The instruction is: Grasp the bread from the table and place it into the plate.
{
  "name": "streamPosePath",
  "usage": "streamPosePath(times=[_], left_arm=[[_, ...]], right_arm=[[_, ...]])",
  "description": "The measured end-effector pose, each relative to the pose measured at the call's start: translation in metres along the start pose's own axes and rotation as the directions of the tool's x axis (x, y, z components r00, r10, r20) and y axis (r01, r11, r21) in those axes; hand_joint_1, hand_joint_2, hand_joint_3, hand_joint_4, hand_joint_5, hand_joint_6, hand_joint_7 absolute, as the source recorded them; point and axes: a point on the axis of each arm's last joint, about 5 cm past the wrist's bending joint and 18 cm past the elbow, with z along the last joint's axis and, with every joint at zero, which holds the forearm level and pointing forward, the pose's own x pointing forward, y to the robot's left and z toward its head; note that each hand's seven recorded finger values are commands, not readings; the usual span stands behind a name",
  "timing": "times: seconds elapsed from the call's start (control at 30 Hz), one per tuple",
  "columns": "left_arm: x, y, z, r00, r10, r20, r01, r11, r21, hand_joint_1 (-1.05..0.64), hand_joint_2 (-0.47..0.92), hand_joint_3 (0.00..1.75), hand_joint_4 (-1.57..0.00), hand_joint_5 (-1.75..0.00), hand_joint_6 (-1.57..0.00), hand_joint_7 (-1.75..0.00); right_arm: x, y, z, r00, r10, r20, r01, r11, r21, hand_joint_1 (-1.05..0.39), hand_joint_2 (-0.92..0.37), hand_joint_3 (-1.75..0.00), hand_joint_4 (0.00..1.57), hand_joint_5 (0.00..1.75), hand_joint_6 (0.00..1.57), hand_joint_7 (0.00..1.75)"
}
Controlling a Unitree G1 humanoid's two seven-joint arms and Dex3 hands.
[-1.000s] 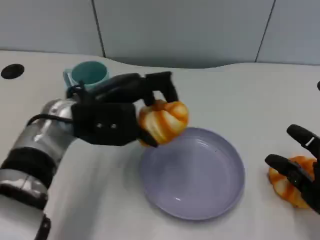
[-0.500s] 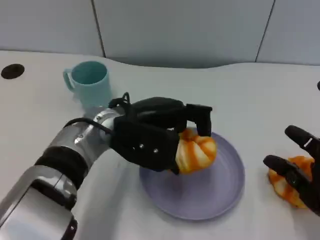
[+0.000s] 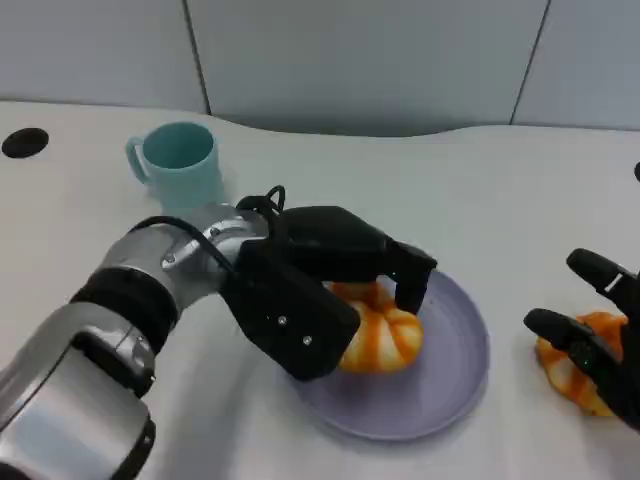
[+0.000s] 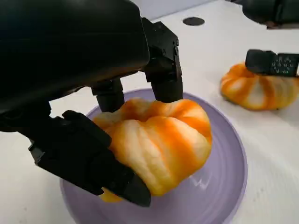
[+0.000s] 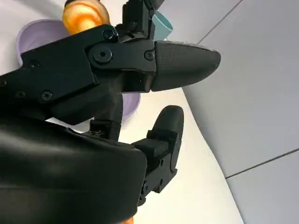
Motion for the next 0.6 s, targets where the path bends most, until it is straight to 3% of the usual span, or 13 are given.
streamPosePath(times=[0.07, 0.13, 0.23, 0.5, 0.6], left_arm=[[-0.0012, 0.0002, 0.0005, 1.000, -0.015, 0.022, 0.014, 1.000, 0.006, -0.51, 0.90, 0.00, -0.22, -1.16, -0.41, -0.82], [-0.0019, 0.0007, 0.0009, 0.999, -0.018, 0.038, 0.018, 1.000, 0.007, -0.57, 0.92, 0.00, -0.12, -1.02, -0.46, -0.46], [-0.0050, 0.0022, 0.0007, 0.997, -0.048, 0.062, 0.047, 0.999, 0.011, -0.62, 0.92, 0.01, -0.02, -0.93, -0.48, -0.16], [-0.0070, 0.0077, 0.0027, 0.993, -0.064, 0.099, 0.063, 0.998, 0.021, -0.68, 0.92, 0.06, 0.00, -0.62, -0.40, -0.03], [-0.0076, 0.0095, 0.0028, 0.992, -0.064, 0.106, 0.063, 0.998, 0.013, -0.69, 0.92, 0.04, 0.00, -0.44, -0.32, -0.01]], right_arm=[[0.0000, 0.0000, 0.0000, 1.000, 0.000, 0.000, 0.000, 1.000, 0.000, -0.30, -0.92, -0.51, 0.32, 1.28, 0.30, 0.97], [0.0001, 0.0001, -0.0001, 1.000, 0.001, 0.000, -0.001, 1.000, 0.000, -0.30, -0.92, -0.52, 0.31, 1.29, 0.29, 0.97], [0.0005, 0.0008, -0.0003, 1.000, 0.012, 0.005, -0.012, 1.000, -0.012, -0.30, -0.92, -0.53, 0.32, 1.31, 0.28, 0.97], [0.0015, 0.0019, -0.0008, 0.999, 0.027, 0.021, -0.026, 0.999, -0.045, -0.30, -0.92, -0.55, 0.32, 1.42, 0.36, 0.98], [0.0015, 0.0015, -0.0010, 0.999, 0.024, 0.022, -0.023, 0.999, -0.037, -0.28, -0.92, -0.47, 0.31, 1.41, 0.32, 0.93]])
